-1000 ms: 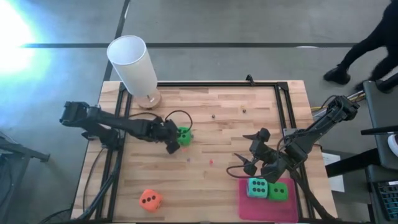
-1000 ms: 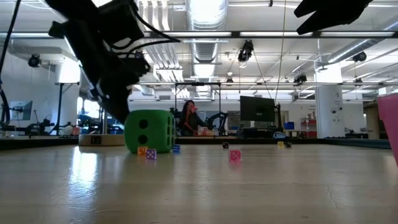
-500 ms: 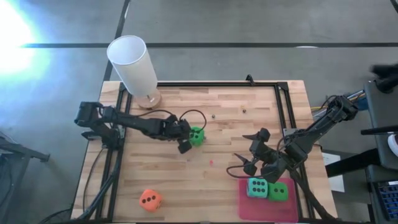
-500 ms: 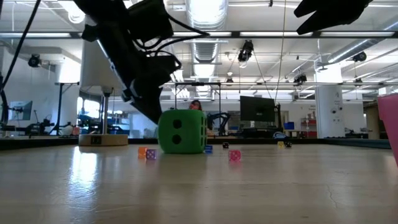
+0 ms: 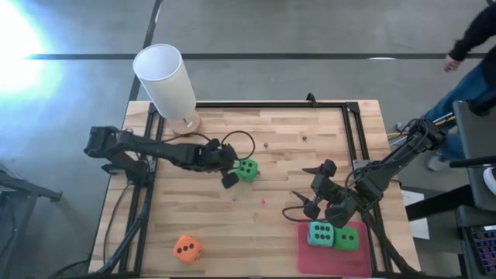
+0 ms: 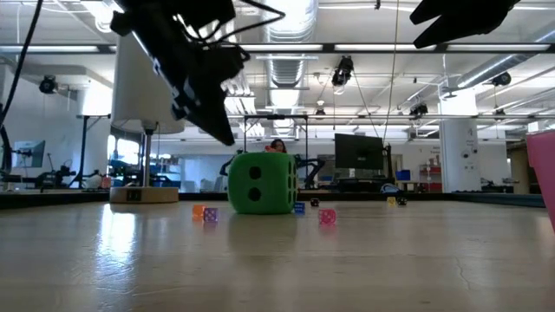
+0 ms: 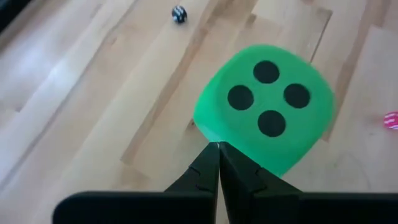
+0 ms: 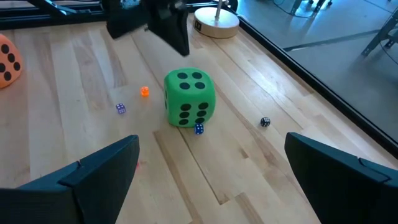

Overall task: Pick & Place Dice
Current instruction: Put the large green die into the bin

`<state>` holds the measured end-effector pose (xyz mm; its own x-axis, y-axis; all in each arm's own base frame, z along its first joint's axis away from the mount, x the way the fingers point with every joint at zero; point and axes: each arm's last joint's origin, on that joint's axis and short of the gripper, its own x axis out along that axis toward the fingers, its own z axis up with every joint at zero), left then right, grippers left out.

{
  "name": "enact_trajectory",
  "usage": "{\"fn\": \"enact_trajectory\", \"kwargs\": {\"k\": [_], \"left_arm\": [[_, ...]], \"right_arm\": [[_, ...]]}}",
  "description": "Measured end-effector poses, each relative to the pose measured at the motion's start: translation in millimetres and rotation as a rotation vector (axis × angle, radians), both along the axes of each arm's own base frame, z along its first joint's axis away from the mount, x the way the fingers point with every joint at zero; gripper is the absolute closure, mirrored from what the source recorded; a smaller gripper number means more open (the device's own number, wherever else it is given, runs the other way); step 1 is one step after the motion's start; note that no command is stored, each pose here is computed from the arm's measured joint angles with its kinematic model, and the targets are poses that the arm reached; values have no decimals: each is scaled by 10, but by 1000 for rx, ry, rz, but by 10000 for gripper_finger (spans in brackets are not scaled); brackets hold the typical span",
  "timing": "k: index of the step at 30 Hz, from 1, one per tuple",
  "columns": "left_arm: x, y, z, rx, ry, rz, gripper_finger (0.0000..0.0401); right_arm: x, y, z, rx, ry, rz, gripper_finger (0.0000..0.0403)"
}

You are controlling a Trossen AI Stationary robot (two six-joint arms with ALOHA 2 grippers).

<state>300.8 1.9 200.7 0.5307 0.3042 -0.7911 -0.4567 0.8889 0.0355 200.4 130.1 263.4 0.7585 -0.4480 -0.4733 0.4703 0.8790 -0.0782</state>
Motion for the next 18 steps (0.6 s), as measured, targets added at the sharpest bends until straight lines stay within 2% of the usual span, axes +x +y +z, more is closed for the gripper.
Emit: {"fn": "enact_trajectory", "kwargs": {"k": [4, 18], "left_arm": [[-99, -31, 181, 2, -42, -11, 382], [-412, -435, 635, 103, -173, -192, 395]], "right_arm": [[0, 0, -1, 0, 0, 0, 3], [0, 0, -3, -1, 1, 0, 3]]}}
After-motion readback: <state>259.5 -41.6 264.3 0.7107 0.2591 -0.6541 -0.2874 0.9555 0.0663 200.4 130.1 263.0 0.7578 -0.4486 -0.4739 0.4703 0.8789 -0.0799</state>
